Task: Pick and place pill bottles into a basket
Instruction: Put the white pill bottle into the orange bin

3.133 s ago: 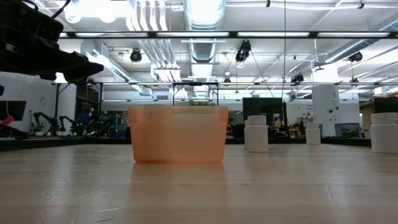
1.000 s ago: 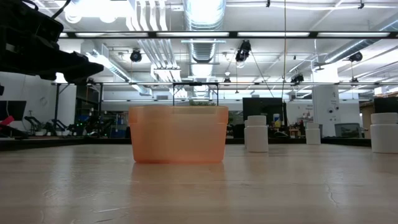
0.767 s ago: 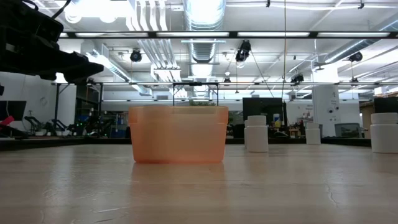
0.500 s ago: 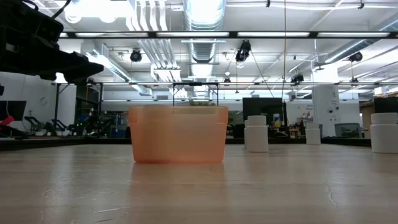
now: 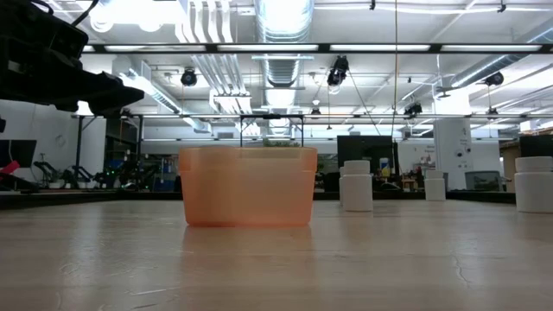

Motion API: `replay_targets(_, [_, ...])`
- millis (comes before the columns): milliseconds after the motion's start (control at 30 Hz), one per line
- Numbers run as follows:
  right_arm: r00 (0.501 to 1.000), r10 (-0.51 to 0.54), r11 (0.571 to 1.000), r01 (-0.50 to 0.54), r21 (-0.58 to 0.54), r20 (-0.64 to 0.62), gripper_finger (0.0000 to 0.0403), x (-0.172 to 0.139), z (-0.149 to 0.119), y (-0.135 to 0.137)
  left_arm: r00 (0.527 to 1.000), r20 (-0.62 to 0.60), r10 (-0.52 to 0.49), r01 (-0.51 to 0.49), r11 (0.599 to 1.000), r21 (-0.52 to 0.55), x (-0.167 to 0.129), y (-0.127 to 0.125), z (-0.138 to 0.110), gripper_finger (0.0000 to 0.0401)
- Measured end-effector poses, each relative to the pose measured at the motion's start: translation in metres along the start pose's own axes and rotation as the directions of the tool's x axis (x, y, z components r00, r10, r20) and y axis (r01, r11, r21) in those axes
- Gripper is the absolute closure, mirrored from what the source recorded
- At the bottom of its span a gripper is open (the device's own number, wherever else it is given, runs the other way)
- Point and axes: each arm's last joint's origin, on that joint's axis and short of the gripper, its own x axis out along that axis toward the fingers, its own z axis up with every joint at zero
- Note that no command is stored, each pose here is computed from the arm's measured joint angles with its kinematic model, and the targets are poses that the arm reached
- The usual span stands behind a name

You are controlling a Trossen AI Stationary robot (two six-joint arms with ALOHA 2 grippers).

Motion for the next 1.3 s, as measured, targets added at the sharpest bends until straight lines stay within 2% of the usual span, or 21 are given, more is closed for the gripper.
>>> replay_targets(167, [1.000,-0.002,1.000,0.002,-0.024,0.000,0.0257,0.000,0.000,0.000,1.000,0.000,0.000,0.000,1.000,0.000,0.000,0.000,0.000,0.0156])
replay_targets(633, [0.999,0.030,1.000,-0.030,-0.002,0.017,0.0253,-0.013,0.018,-0.012,1.000,0.000,0.000,0.000,1.000,0.000,0.000,0.000,0.000,0.0157])
replay_targets(1300, [0.992,0.069,0.988,-0.053,-0.147,0.108,0.0253,-0.043,0.089,-0.056,1.000,-0.004,-0.001,0.001,1.000,0.000,0.000,0.000,0.000,0.0157])
